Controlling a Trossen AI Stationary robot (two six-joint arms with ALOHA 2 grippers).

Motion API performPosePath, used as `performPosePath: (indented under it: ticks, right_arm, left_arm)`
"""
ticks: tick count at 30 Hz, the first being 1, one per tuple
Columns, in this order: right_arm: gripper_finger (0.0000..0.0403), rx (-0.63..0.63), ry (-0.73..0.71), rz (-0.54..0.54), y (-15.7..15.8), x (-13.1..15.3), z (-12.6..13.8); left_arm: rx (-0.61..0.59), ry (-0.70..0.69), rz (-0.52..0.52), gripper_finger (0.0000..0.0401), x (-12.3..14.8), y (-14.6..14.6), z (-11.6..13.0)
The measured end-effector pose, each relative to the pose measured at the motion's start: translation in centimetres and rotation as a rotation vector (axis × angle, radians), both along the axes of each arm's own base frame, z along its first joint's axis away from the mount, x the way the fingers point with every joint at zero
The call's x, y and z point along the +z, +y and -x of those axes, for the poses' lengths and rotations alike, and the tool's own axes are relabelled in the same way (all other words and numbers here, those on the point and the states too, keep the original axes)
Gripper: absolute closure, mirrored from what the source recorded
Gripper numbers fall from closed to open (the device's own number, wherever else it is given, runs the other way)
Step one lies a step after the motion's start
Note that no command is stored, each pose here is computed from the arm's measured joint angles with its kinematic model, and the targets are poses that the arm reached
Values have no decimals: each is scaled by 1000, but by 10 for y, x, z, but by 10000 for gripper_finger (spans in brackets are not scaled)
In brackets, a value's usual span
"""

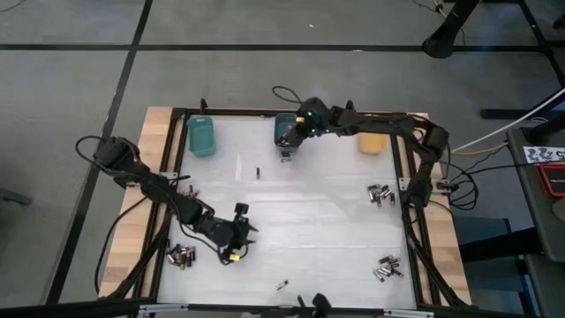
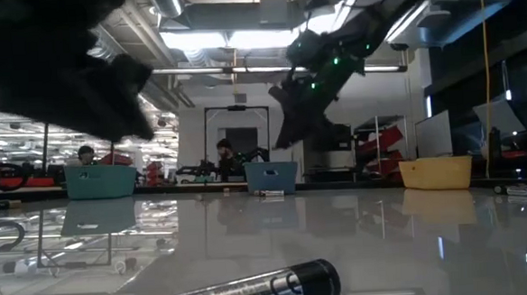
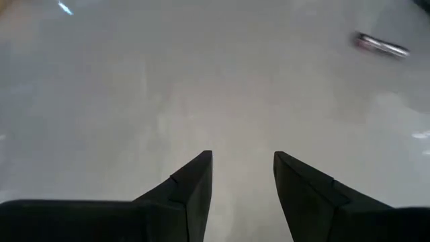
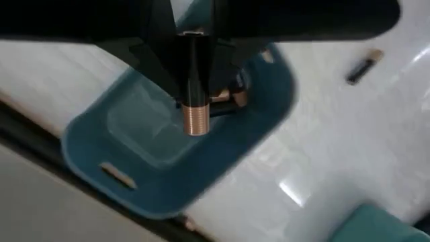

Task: Sort batteries
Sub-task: Put the brown battery into the blue bin, then put the brown battery into the green bin

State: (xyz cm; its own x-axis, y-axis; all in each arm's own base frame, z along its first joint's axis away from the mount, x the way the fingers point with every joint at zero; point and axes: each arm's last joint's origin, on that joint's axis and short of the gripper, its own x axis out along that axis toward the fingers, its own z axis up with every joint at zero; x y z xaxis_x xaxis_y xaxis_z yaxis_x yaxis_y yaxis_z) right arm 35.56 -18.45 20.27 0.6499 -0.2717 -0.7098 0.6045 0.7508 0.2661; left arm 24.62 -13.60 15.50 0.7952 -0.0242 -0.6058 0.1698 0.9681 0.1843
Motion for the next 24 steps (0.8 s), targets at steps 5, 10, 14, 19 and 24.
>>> performPosePath:
  ticks: [5,10,14,19,24]
  right_arm:
    - [354,36,33,37,-5,-13,-3]
    - [333,43,45,32,-8,-16,-1]
    - [283,102,45,50,-9,-15,-1]
    - [233,150,63,82,-9,-16,-1]
    - [207,228,69,151,-9,-14,-2]
  left_arm:
    - [103,23,32,253,-2,17,-6]
    - [191,82,56,253,-7,28,-6]
    - [266,53,54,253,-6,39,-11]
    - [377,21,90,253,-4,60,-20]
    - [520,21,131,253,2,91,-22]
